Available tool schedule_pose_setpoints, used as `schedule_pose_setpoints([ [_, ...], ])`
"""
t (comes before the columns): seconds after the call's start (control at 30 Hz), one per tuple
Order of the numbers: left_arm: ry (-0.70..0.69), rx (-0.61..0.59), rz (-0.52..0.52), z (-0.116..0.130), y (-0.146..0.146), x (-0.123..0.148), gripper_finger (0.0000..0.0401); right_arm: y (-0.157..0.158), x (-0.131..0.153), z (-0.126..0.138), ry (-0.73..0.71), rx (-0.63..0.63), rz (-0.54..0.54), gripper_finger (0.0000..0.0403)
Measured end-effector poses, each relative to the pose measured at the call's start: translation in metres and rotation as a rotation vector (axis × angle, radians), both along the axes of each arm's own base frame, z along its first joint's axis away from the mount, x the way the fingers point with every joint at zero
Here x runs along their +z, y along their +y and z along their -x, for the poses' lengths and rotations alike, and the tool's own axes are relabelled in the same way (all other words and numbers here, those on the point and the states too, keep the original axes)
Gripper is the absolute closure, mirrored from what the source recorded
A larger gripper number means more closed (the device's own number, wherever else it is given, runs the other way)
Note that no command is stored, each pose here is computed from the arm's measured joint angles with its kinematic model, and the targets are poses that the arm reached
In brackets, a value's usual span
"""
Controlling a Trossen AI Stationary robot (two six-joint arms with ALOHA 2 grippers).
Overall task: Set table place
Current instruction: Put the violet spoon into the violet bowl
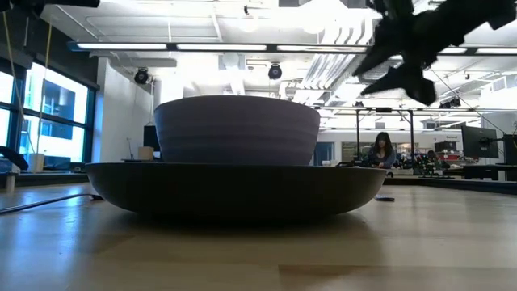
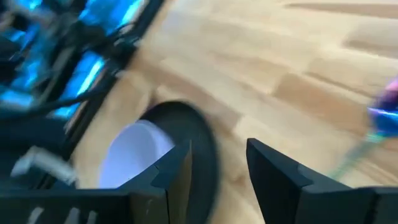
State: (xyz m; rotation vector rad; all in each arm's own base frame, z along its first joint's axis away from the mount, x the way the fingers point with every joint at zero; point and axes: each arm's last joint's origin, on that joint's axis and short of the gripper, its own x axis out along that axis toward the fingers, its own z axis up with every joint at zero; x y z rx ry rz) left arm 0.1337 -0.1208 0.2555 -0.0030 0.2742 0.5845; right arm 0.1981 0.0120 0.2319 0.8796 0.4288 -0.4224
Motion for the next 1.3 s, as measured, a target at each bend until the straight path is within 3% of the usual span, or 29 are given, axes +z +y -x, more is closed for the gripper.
schedule_pose_setpoints([
  [0.23,0.036,0.020,-0.014,0.006,0.008,-0.002,0.0355,-0.010,0.001,0.027,0.062,-0.244,-0.100,0.0284],
  [0.47,0.008,0.061,-0.008,0.011,0.014,-0.002,0.0355,-0.017,-0.005,0.033,0.117,-0.344,-0.158,0.0308],
  [0.73,-0.022,0.078,-0.013,0.014,0.017,-0.001,0.0355,-0.026,-0.030,0.015,0.296,-0.268,-0.312,0.0308],
  [1.03,-0.021,0.078,0.000,0.013,0.017,-0.002,0.0355,-0.040,-0.043,-0.001,0.299,-0.342,-0.343,0.0309],
  [1.3,-0.018,0.078,0.001,0.013,0.017,-0.002,0.0355,-0.048,-0.065,-0.022,0.375,-0.295,-0.389,0.0294],
])
